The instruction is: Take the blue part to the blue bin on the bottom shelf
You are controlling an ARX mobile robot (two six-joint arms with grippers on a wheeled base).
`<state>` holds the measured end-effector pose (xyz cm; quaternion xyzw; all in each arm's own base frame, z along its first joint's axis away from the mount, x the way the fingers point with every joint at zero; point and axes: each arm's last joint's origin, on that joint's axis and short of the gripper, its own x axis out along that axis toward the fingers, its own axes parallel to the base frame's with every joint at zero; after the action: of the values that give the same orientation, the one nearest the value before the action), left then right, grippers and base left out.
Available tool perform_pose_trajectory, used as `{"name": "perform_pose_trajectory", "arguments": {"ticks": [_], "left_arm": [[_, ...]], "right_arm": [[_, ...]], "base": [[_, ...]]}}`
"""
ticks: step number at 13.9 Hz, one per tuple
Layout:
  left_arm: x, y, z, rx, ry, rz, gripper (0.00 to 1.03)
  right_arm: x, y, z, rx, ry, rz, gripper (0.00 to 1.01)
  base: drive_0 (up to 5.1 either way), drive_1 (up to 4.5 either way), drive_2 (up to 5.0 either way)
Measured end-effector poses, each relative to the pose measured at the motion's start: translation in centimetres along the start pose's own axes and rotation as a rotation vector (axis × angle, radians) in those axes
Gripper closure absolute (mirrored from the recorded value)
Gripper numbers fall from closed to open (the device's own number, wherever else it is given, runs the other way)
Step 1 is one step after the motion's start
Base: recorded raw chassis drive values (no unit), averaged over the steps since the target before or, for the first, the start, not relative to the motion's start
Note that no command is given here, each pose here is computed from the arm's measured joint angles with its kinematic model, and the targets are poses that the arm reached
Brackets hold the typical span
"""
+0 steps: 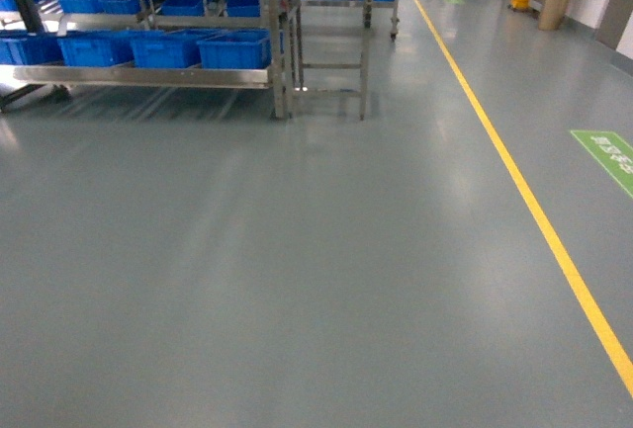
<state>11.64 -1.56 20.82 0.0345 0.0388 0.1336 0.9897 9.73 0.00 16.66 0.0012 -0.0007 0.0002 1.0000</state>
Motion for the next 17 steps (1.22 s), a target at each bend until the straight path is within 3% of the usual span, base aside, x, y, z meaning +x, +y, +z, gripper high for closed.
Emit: {"name": "perform_pose_trajectory", "arguments": {"ticks": [17], "left_arm": [[0.01, 0.00, -0.01, 0.000, 0.001, 0.000, 0.59]], "right_arm": [[0.00, 0.00, 0.03, 0.000, -0.003, -0.001, 0.03]], "base": [[-1.7, -1.72, -1.7]]}}
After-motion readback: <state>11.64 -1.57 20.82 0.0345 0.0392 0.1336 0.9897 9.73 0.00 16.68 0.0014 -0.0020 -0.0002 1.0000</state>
